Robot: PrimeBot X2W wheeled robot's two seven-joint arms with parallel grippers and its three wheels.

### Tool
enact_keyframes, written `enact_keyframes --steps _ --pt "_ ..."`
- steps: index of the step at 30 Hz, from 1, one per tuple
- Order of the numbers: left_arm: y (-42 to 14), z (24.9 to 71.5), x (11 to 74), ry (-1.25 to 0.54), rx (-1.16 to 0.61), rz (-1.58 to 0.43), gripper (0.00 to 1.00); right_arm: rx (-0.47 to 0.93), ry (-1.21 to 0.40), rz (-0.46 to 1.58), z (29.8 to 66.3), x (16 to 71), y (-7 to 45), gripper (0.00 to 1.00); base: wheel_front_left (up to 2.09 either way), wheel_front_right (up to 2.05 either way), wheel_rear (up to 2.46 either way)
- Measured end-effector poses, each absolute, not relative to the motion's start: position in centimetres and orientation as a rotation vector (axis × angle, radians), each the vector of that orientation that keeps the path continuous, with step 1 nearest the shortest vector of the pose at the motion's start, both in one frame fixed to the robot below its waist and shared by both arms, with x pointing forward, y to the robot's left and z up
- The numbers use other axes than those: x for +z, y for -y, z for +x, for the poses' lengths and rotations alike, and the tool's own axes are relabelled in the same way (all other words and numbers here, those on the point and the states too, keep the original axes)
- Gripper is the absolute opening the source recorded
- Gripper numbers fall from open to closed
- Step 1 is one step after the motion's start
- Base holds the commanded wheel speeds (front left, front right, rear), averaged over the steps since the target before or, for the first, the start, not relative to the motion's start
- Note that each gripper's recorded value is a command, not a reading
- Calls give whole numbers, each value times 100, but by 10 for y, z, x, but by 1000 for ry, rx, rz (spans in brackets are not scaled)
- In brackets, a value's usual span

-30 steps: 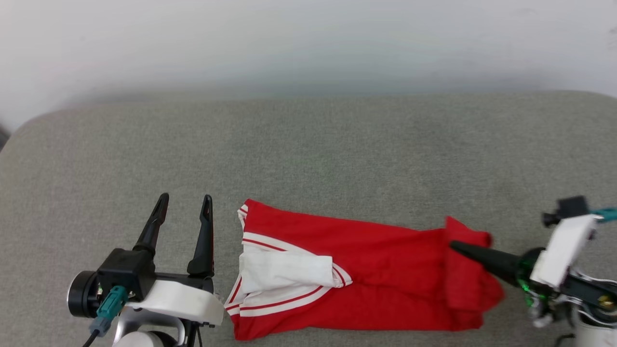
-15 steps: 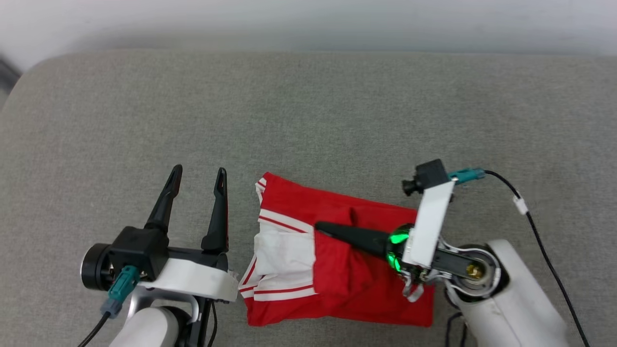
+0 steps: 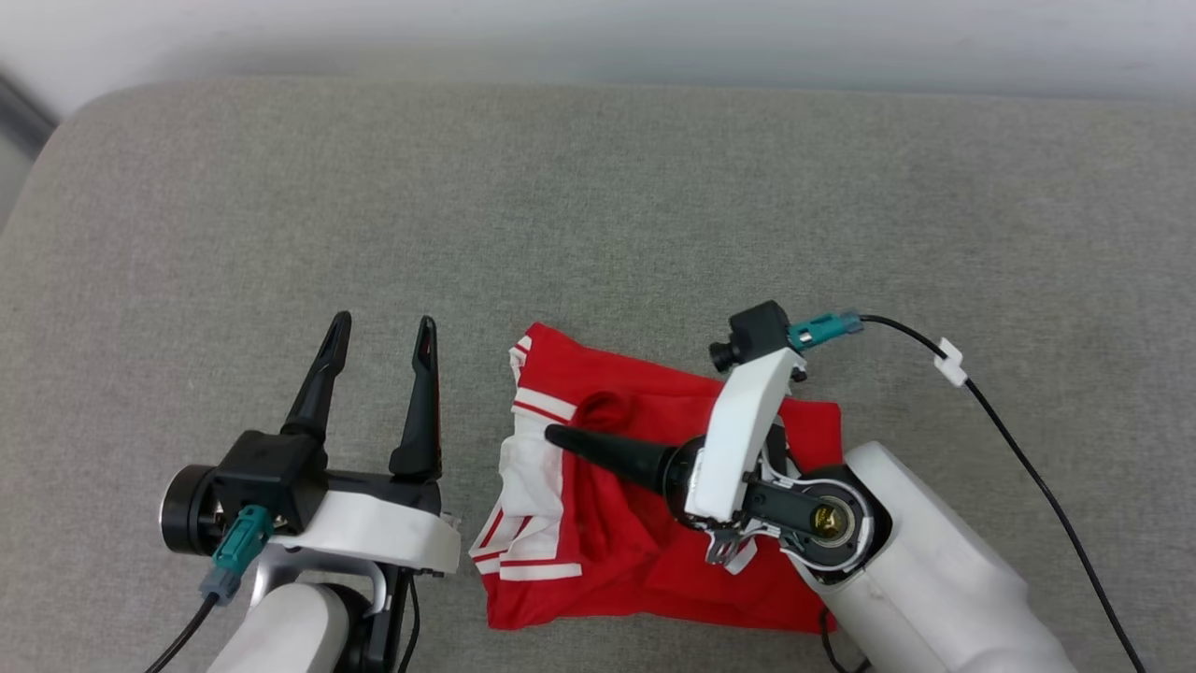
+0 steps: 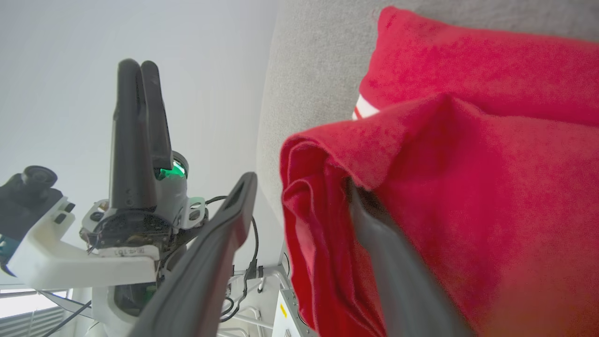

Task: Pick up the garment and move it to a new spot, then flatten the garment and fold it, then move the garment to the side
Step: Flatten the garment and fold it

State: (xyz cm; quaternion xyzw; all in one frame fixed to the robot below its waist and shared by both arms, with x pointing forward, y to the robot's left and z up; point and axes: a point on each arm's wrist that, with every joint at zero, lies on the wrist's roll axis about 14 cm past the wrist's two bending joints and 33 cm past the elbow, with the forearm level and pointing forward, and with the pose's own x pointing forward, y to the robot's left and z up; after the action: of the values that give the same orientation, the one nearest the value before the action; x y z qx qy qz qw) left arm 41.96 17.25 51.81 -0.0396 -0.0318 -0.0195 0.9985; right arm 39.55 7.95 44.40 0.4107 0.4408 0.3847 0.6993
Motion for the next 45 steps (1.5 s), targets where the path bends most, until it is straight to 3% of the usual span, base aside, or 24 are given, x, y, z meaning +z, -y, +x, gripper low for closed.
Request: enact_keyframes --steps 5,9,18,23,28,37,45 --pt "-170 415 524 77 -50 -81 100 920 -847 737 396 472 -74 100 0 0 0" --pt "-164 412 527 82 -62 -89 100 871 -653 556 411 490 -44 100 0 0 0" --pt "-153 408 531 91 -80 -98 100 500 -292 187 444 503 90 100 0 0 0" --pt "-156 404 529 84 -70 -91 100 291 -126 66 435 523 160 100 0 0 0" --pt "-164 398 525 69 -51 -80 100 154 10 39 412 547 194 100 0 0 0" --pt "-169 368 512 24 -37 -76 100 93 40 84 359 550 191 100 0 0 0" --pt "-173 365 509 12 -24 -90 100 98 32 89 351 552 184 100 0 0 0"
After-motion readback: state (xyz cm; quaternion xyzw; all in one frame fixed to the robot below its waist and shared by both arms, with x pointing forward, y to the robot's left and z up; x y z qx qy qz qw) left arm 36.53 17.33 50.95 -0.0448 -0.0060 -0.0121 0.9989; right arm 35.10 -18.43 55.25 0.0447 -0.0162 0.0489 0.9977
